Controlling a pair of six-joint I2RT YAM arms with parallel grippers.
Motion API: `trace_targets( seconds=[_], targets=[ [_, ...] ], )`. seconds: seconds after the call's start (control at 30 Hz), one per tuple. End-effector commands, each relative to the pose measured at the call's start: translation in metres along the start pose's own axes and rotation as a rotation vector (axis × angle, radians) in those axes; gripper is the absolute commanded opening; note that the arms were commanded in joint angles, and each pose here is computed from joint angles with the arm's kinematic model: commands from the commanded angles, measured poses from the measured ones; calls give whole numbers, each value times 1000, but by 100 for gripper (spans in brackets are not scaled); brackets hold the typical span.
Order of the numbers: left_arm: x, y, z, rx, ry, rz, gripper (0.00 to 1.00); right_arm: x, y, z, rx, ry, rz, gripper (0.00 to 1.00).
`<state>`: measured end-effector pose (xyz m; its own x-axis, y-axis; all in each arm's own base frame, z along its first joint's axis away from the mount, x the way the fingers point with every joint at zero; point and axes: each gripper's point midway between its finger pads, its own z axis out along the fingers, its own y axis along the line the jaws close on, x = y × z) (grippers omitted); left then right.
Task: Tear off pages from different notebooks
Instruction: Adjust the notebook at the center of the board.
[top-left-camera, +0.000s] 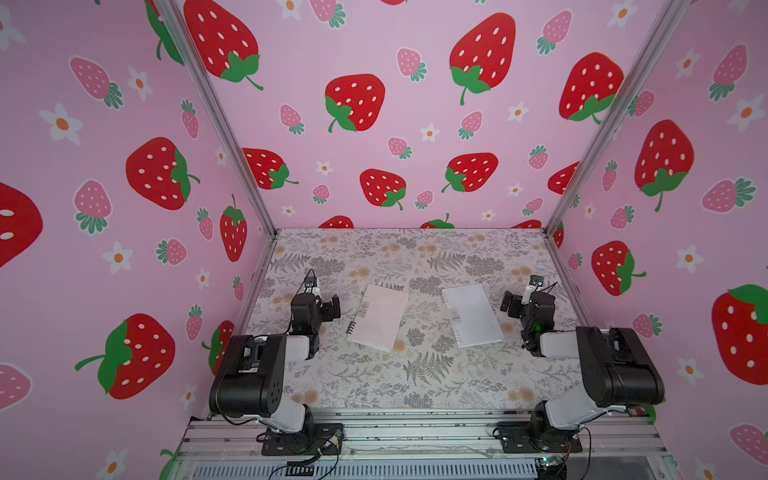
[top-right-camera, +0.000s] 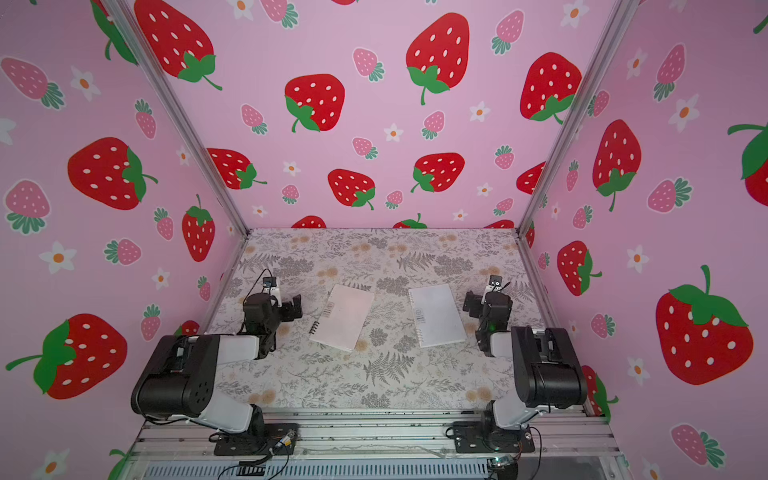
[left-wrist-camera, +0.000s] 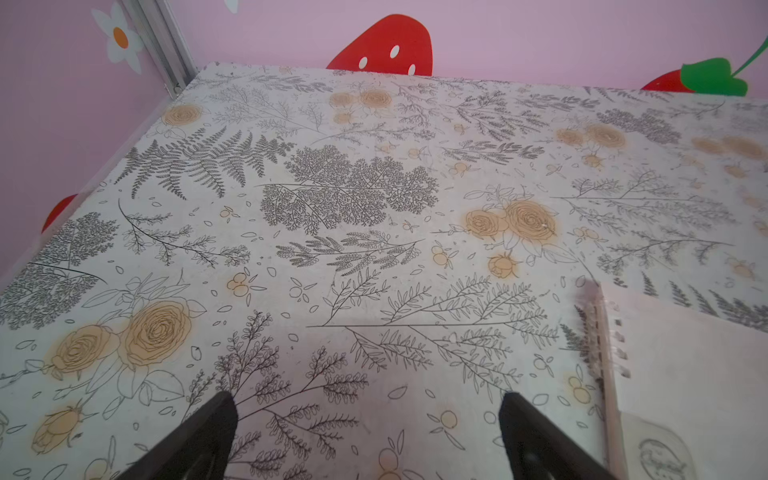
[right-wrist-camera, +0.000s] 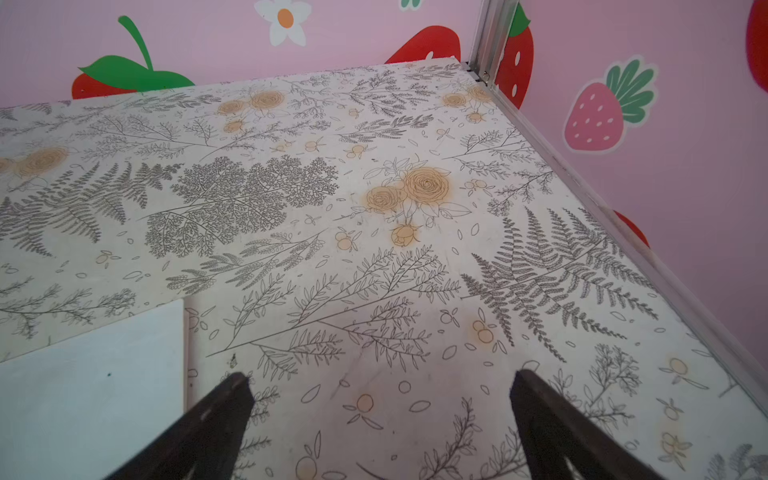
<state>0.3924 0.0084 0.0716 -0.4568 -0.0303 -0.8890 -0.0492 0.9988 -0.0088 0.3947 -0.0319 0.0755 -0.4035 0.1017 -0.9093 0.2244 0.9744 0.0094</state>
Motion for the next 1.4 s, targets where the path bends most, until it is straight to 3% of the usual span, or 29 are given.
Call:
trace_targets(
  seconds=[0.0,0.87,1.03,1.1,1.17,1.2,1.23,1.27,1.33,1.37],
  targets=[
    [-18,-1,4,5,-46,-1,99,-12,1,2,7,-37,2,100],
    [-18,0,4,3,-46,-5,99,-12,1,2,5,-37,1,100],
    [-58,19,-16,-219,-12,14,99,-30,7,-13,46,-96,-53,99],
    [-89,13,-35,-227,-38,-79,99,-59,20,-29,75,-82,-117,100],
    [-101,24,-55,-298,-14,-376,99,-98,31,-46,26,-67,37,100],
    [-87,34,-68,-381,63,-544,99,-109,34,-54,7,-30,168,100],
    [-79,33,-72,-378,137,-593,99,-115,38,-59,-15,6,263,100],
    [-75,17,-68,-275,226,-595,99,-118,51,-60,-92,30,315,100],
    [-52,2,-69,-241,369,-627,99,-121,116,-70,-478,89,232,100],
    [-42,-14,-68,-188,416,-637,99,-118,143,-76,-604,145,213,99]
  ],
)
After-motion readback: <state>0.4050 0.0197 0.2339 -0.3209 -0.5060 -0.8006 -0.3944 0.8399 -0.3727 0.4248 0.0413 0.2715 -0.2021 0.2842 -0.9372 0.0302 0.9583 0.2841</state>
